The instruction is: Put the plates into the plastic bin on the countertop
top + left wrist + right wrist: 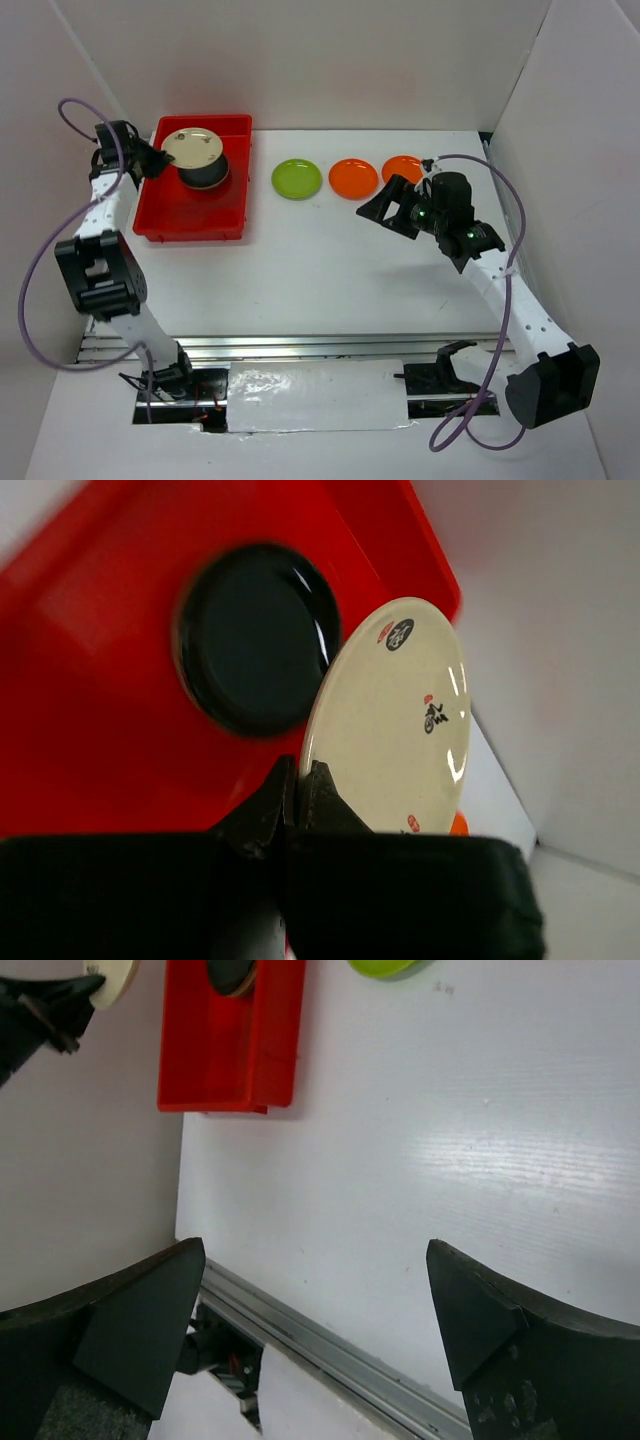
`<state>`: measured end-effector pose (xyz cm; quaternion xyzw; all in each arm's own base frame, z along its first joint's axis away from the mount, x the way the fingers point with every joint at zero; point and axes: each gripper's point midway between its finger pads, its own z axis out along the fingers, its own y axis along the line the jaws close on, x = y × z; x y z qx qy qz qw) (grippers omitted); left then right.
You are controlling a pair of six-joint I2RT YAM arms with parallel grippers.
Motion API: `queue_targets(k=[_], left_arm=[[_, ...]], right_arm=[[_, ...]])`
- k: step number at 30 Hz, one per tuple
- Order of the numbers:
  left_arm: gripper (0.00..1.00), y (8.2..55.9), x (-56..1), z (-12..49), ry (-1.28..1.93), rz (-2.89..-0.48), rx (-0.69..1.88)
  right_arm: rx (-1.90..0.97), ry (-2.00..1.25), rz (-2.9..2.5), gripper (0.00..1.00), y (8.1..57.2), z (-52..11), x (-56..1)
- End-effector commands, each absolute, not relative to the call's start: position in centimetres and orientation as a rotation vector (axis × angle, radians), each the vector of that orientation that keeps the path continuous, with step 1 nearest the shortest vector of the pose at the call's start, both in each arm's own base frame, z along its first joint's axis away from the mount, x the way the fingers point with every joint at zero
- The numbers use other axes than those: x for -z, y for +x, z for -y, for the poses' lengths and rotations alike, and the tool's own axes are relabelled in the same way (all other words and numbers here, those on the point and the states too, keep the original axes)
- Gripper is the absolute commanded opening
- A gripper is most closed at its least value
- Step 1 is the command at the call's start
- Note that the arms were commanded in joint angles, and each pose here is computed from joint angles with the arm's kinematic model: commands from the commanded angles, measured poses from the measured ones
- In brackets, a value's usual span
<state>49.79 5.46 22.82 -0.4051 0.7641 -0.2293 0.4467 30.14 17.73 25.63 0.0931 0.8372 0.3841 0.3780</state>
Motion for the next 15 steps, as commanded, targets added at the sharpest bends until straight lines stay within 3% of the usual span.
queue_targets(k=[1, 5, 11, 14, 15], left_arm=[[0.0, 54.7, -22.0, -8.8, -1.06, -1.85, 0.57], [0.0, 57.6, -18.3, -11.3, -1.081, -1.926, 0.491], [0.0, 57.3, -16.5, -11.6, -1.053, -1.954, 0.443], [0.42, 56.6, -15.1, -11.2, -1.062, -1.997, 0.402], [0.74, 56.4, -15.0, -11.2, -1.062, -2.007, 0.378]], right_arm=[[-0.99, 0.173, -2.131, 1.0, 29.6, -17.6, -24.8], [-1.001, 0.148, -2.129, 1.0, 29.3, -17.4, -24.7], [-0.992, 0.142, -2.123, 1.0, 29.9, -17.0, -24.6], [-1.002, 0.146, -2.12, 1.0, 30.5, -17.1, -24.6], [-1.009, 0.149, -2.124, 1.0, 30.7, -17.3, -24.5]])
